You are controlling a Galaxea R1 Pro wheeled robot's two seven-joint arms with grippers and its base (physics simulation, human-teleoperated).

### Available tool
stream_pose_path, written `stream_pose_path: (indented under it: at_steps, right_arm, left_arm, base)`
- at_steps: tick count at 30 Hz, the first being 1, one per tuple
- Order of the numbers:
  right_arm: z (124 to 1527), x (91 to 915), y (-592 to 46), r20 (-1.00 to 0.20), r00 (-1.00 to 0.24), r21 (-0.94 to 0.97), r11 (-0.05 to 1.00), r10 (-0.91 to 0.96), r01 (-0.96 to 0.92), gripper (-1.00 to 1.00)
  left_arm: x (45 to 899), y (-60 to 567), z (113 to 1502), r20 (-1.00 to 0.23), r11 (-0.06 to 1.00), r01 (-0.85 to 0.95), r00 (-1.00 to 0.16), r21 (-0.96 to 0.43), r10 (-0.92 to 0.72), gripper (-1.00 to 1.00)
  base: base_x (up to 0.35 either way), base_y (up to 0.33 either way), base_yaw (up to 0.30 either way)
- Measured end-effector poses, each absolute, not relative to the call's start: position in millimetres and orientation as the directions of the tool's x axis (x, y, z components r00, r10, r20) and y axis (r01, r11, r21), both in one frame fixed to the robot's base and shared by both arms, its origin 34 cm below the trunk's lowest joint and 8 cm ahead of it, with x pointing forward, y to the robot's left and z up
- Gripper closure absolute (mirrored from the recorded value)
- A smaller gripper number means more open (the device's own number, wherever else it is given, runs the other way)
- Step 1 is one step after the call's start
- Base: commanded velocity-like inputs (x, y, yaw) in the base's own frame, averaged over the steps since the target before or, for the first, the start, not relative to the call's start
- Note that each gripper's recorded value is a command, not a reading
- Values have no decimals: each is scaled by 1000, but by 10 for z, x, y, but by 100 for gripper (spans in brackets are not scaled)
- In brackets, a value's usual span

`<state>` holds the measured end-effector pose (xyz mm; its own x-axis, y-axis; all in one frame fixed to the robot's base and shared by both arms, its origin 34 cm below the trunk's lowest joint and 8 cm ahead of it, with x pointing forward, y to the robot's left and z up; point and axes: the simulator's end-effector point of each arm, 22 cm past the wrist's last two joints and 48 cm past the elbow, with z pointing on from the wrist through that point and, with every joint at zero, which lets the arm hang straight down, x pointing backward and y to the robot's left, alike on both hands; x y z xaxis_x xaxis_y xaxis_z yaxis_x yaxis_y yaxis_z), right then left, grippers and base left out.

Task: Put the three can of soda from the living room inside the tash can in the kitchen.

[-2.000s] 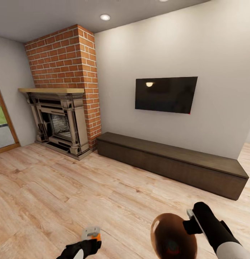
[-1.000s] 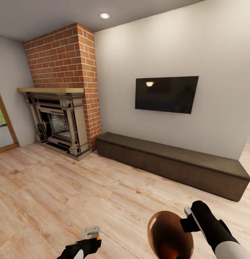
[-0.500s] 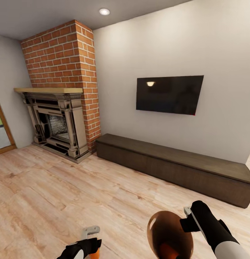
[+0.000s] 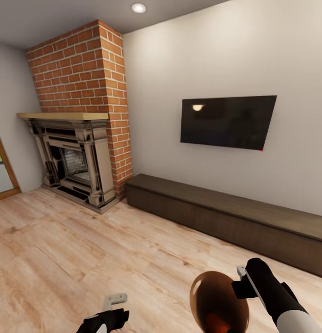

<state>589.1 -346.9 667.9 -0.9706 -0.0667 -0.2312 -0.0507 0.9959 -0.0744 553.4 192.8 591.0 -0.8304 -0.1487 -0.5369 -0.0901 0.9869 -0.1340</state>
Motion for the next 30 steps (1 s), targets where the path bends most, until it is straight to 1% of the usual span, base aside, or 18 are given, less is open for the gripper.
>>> stream_pose_path:
  at_steps: [6, 13, 21, 30]
  right_arm:
    - [6667, 5887, -3471, -229, -971, -75, 996, -67, -51, 100]
    - [6650, 5882, -3466, -225, -972, -74, 996, -67, -51, 100]
    - [6632, 5875, -3463, -221, -973, -69, 996, -64, -50, 100]
    - [6628, 5874, -3466, -221, -973, -69, 996, -64, -50, 100]
  left_arm:
    - [5516, 1933, 5886, -532, 987, -91, -834, -132, -148, -100]
    - [5506, 1931, 5868, -529, 987, -92, -836, -132, -148, -100]
    - [5521, 1932, 5866, -536, 986, -94, -830, -135, -152, -100]
    - [5532, 1935, 5870, -541, 986, -96, -827, -135, -155, -100]
  base:
    - [280, 95, 73]
    - [283, 26, 85]
    - [331, -18, 77]
    - [323, -38, 12]
